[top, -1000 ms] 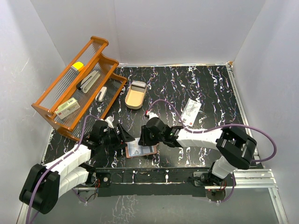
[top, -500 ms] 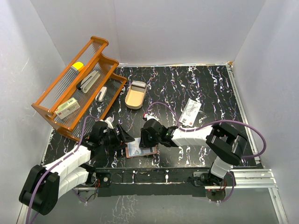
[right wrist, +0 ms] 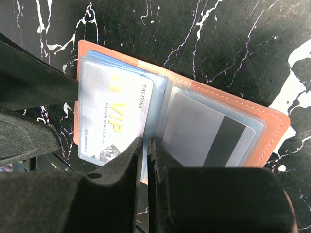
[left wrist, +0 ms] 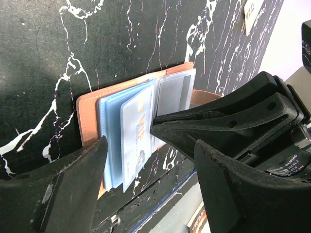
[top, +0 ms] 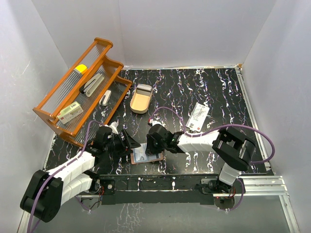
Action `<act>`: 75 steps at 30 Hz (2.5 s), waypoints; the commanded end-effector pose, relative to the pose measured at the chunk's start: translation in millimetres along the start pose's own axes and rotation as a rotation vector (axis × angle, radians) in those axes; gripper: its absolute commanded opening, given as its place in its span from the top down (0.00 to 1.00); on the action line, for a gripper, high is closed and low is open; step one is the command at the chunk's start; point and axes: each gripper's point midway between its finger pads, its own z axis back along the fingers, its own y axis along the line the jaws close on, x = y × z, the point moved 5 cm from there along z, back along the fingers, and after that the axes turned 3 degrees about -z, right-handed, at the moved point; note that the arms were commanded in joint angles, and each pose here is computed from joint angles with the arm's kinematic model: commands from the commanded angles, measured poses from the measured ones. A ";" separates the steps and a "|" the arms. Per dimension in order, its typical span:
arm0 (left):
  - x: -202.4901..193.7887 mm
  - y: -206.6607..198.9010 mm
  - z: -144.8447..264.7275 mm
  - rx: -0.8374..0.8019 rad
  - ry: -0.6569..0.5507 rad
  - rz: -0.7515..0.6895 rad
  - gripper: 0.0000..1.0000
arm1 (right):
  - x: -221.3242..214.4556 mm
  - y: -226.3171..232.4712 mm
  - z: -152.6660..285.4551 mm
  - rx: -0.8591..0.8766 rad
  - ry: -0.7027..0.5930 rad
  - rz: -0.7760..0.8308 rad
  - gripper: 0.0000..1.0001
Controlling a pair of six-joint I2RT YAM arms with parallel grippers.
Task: Put the credit cards into the card holder
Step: Turn over the card slot in the card holder.
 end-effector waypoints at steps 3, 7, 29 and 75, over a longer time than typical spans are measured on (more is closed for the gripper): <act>-3.6 1.4 -0.9 -0.021 0.020 0.006 0.30 | 5.1 7.5 -4.3 0.022 -0.013 0.014 0.94; -3.6 0.6 -0.9 -0.025 0.023 0.008 0.30 | 3.9 6.2 -5.1 0.018 -0.010 0.014 0.94; 2.6 -12.3 5.0 -0.048 0.002 0.005 0.31 | 0.8 2.7 -6.6 0.012 -0.004 0.009 0.95; 0.2 -45.4 -4.7 -0.247 0.061 0.150 0.30 | 23.7 17.1 13.2 0.133 -0.213 -0.022 0.87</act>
